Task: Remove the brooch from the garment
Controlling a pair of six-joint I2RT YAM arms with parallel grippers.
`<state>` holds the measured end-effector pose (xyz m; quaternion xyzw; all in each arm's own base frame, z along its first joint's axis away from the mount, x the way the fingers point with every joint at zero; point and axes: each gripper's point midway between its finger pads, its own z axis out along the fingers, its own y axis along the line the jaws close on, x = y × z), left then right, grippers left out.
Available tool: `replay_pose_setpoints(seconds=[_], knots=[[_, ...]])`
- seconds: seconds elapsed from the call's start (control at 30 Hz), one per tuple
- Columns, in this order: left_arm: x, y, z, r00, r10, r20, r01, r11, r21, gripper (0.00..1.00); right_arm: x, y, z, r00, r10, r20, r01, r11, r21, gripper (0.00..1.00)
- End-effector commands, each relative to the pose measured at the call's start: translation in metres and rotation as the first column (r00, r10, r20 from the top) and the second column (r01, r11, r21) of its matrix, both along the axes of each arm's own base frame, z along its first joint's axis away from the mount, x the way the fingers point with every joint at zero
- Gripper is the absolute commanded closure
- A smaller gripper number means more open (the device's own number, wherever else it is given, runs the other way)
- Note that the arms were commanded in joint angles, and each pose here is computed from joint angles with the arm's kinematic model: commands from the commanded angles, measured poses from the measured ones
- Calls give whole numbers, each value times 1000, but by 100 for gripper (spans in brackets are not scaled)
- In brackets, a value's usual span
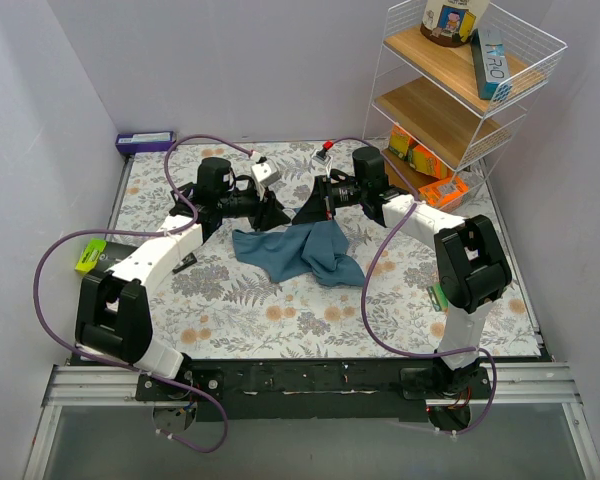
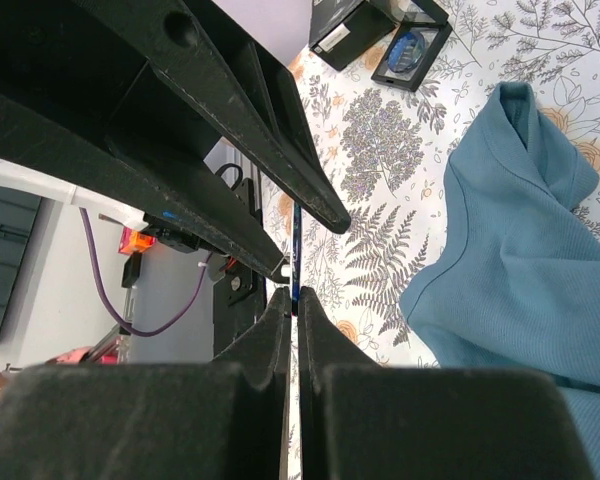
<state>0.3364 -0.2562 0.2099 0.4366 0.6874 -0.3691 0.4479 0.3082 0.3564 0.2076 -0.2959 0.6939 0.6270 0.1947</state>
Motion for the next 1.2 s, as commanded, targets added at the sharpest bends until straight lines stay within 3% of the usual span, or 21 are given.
replay_pose_setpoints(seconds=[0.0,0.3,0.83,1.17], knots=[[5,-4,15,999,-4,43,5,1000,-8,72,5,0,22,997,-1,81,-2,999,36,99],[9,-3,10,1000,22,-4,-22,1000,-6,78,0,0,26,994,29,106,-35,998,54,99],[9,-18,-10,973,-70,-220,55,996,-75,96,-33,12,60,939,163,303,-211,969,130,99],[-30,-24,-17,853,-378,-360,293,917,-270,100,-35,15,83,896,190,401,-271,950,156,99]])
